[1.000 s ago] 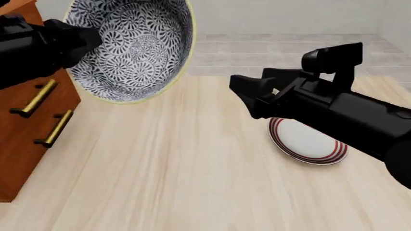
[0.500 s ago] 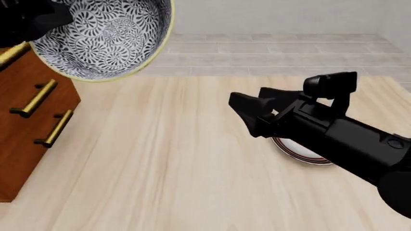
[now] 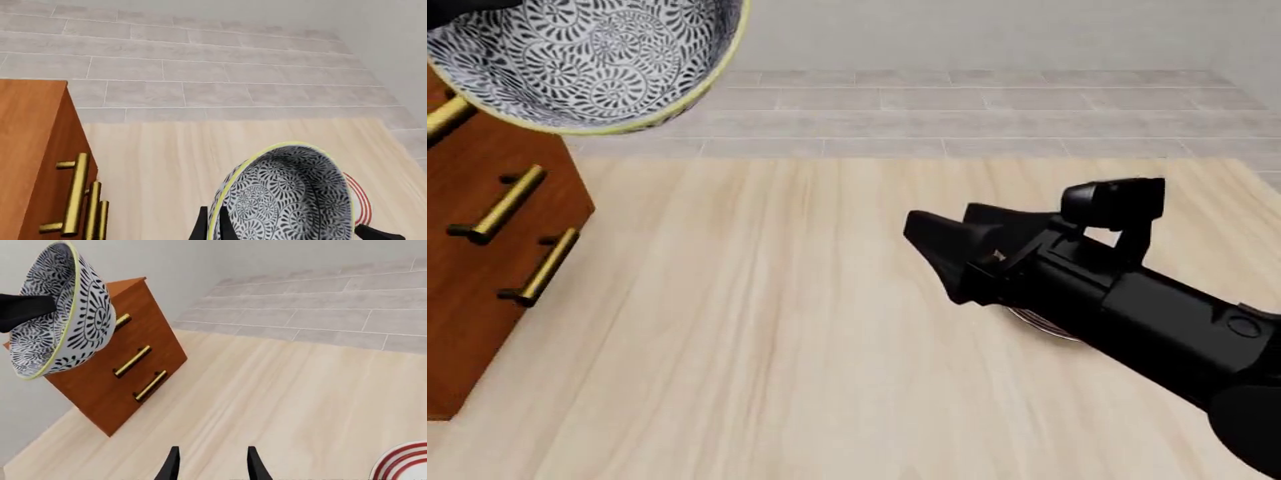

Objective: Put the bowl on top of the cabinet.

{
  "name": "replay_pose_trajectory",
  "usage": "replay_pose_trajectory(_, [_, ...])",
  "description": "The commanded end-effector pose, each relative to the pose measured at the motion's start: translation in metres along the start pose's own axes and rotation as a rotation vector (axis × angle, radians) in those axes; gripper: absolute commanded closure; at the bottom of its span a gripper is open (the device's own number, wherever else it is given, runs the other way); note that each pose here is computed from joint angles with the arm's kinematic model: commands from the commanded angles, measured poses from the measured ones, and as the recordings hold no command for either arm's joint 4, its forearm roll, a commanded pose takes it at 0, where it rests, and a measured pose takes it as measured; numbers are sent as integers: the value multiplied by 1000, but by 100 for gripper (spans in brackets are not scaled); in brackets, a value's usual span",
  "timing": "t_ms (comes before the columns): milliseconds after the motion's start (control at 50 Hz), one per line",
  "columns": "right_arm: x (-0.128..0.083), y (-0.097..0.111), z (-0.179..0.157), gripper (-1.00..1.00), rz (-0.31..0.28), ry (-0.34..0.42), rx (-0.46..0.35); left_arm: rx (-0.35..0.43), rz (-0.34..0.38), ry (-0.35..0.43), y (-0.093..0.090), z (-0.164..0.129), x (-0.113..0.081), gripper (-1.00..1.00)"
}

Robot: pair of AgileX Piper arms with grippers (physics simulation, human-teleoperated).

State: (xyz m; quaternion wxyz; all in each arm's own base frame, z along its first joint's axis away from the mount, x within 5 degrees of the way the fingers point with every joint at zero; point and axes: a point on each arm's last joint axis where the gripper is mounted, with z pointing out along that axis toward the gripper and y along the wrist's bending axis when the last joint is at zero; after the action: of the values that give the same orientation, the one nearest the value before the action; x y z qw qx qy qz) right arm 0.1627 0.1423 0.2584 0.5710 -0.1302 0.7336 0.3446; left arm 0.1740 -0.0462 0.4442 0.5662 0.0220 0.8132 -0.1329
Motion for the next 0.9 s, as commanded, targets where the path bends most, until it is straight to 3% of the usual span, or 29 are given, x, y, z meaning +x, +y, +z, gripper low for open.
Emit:
replay_pose_trajectory(20, [2,-2,-1,-100,20,-2,3,-28,72,68,2,8,-7,100])
replay_pose_trajectory(340, [3,-2,0,-100,22,-2,4,-88,158,205,14,15,-2,100])
replay_pose_trajectory(380, [3,-2,0,-100,21,-2,3,-93,124,217,14,16,-3,100])
replay_pose_trajectory(540, [3,-2,0,-100,23,-1,4,-88,139,239,11,13,-13,100])
replay_pose_trajectory(900, [4,-2,0,-100,24,0,1,-124,4,236,11,-2,-30,100])
